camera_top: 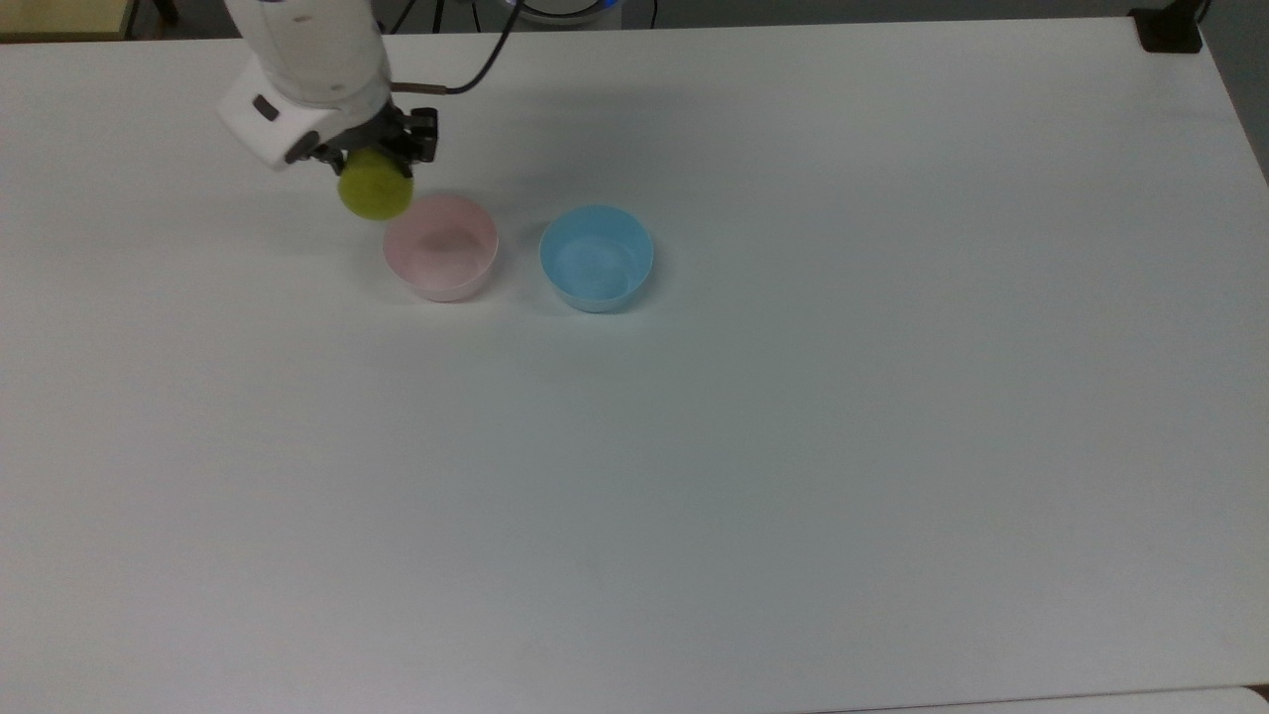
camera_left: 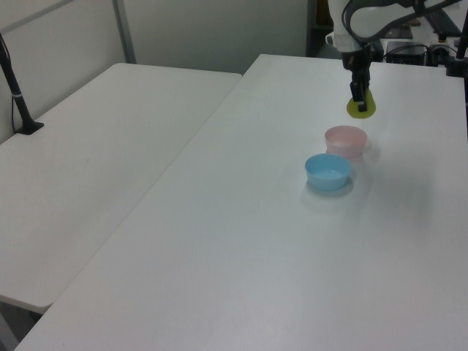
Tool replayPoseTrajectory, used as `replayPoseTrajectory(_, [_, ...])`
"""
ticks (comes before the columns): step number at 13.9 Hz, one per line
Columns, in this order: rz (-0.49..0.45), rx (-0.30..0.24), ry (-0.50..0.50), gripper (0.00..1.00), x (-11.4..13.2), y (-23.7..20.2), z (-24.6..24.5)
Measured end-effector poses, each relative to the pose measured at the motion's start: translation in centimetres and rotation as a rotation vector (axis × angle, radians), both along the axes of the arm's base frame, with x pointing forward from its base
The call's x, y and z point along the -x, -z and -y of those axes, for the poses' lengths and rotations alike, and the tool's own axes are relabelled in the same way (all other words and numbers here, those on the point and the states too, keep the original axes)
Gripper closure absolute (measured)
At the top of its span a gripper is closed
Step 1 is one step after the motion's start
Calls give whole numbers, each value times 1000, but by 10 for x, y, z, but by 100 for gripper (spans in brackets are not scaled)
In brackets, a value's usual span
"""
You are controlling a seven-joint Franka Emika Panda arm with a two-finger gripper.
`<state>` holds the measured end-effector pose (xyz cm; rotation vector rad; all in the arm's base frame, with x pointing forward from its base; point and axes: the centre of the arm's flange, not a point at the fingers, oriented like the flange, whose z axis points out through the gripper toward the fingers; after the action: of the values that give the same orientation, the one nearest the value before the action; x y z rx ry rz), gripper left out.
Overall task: Place the pear in the bowl
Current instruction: 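Lift the pear and carry it over the pink bowl, then lower the pear into the pink bowl and open the gripper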
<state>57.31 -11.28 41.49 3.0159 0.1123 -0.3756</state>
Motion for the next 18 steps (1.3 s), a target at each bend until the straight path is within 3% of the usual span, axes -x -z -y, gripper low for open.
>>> replayPoseTrajectory(4, [34,-19,-17,37,-5,22,-32])
replayPoseTrajectory(15, [84,-25,-30,37,-23,67,-47])
replayPoseTrajectory(18, [86,-22,-13,31,-24,67,-49])
